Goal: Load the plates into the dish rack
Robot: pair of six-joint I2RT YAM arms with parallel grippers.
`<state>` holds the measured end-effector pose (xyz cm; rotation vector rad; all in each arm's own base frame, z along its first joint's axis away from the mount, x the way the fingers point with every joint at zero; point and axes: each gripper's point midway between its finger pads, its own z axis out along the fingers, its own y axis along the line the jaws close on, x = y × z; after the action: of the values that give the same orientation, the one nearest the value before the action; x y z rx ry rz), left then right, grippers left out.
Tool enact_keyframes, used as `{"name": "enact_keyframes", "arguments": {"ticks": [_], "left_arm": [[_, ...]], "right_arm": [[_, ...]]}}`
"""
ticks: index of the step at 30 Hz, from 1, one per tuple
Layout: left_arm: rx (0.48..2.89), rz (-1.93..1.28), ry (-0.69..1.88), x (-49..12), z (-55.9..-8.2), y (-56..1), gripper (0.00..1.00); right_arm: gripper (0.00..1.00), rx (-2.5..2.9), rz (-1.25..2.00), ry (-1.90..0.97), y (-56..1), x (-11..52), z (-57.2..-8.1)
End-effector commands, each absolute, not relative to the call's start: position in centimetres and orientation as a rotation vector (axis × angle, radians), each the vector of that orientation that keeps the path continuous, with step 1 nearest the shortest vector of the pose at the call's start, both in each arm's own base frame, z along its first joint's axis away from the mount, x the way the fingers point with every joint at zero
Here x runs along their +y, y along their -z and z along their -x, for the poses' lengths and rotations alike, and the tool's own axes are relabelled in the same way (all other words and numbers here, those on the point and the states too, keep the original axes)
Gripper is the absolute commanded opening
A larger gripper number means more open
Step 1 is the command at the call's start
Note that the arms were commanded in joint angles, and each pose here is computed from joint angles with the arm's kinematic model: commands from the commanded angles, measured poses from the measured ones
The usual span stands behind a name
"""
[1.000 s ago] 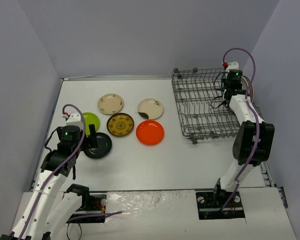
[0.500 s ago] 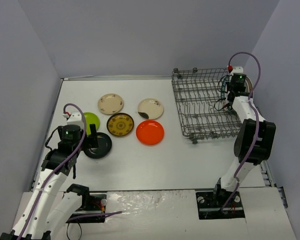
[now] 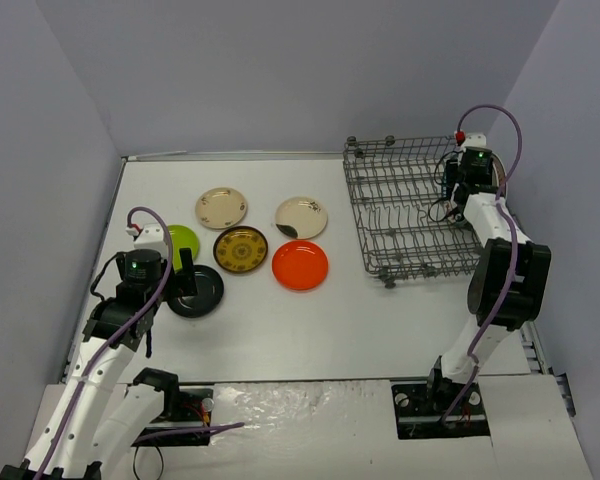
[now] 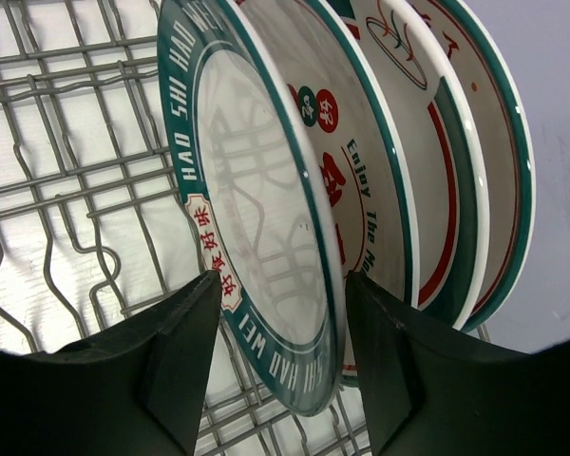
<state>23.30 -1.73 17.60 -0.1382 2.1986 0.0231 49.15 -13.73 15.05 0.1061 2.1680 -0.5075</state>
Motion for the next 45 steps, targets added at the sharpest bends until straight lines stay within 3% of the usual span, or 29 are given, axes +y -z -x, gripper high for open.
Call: {"name": "enact_keyframes", "arguments": {"ticks": [1, 5, 15, 21, 25, 30, 45], "left_arm": [[2.114, 0.140, -0.003, -1.9, -24.6, -20.0, 0.97], [2.113, 0.139, 0.001, -1.9, -24.6, -20.0, 0.97], [2.110, 0.182, 0.020, -1.9, -24.3, -20.2, 0.97], [2.123, 0.307, 0.080, -2.3, -23.9, -19.9, 0.97], [2.178, 0.510, 0.108, -2.4, -23.4, -18.6, 0.97], [2.211, 0.779, 0.126, -2.2, -22.1, -15.5, 0.97], [2.041, 1.179, 0.375, -1.7, -22.4, -8.1, 0.96]], "right_arm": [[0.54, 1.990, -0.149, 0.489, -21.8, -13.5, -49.2], [0.61, 1.928, -0.167, 0.471, -24.8, -12.8, -48.2], [0.92, 1.763, -0.238, 0.294, -33.2, -9.4, -43.1], [0.95, 1.663, -0.196, -0.101, -36.6, -1.1, -39.5], [0.96, 1.696, -0.096, -0.473, -35.3, 8.1, -36.2], [0.98, 1.747, 0.004, -0.761, -32.5, 14.3, -31.8], [1.00, 1.805, 0.180, -1.026, -28.1, 17.7, -24.0]]}}
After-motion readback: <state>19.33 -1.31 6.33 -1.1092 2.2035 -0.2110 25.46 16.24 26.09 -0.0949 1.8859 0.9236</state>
